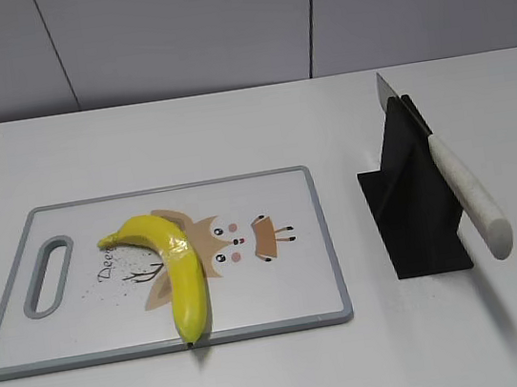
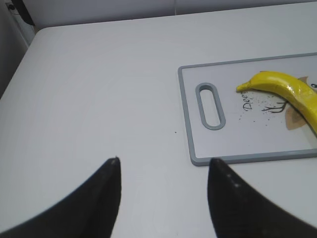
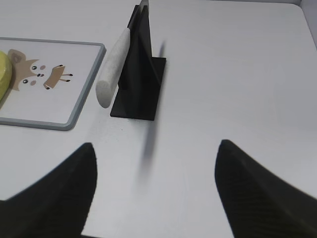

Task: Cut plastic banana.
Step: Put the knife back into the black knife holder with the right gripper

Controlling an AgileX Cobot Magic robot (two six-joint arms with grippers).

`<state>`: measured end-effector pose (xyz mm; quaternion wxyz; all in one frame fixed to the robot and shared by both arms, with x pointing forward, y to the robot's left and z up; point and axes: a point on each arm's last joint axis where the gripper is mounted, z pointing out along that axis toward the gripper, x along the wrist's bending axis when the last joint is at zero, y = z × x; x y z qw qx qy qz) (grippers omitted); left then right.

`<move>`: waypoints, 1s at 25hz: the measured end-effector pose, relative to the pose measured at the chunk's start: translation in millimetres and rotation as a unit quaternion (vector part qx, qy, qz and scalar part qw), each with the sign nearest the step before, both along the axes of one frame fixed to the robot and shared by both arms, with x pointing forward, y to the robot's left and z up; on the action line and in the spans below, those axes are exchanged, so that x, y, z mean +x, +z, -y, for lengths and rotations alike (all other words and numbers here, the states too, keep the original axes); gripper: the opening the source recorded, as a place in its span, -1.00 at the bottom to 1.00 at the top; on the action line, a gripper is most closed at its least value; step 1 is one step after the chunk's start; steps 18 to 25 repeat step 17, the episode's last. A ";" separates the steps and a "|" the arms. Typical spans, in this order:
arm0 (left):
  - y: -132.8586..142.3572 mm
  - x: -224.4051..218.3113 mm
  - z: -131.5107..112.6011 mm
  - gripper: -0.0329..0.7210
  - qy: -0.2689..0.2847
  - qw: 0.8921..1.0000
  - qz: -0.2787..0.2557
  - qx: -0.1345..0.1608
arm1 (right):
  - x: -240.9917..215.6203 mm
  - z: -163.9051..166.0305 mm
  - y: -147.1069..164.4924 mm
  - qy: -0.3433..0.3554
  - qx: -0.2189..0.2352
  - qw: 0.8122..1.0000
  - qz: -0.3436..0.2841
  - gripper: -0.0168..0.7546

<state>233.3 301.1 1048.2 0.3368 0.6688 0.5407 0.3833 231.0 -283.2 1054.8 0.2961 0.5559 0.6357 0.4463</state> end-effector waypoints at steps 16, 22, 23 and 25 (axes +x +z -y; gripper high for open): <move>0.0 0.0 0.0 0.47 0.000 1.000 0.000 0.000 | 0.0 0.0 0.0 0.000 0.000 1.000 0.000 0.57; 0.0 0.0 0.0 0.47 0.000 1.000 0.000 0.000 | 0.0 0.0 0.0 0.000 0.000 1.000 0.000 0.57; 0.0 0.0 0.0 0.47 0.000 1.000 0.000 0.000 | 0.0 0.0 0.0 0.000 0.000 1.000 0.000 0.57; 0.0 0.0 0.0 0.47 0.000 1.000 0.000 0.000 | 0.0 0.0 0.0 0.000 0.000 1.000 0.000 0.57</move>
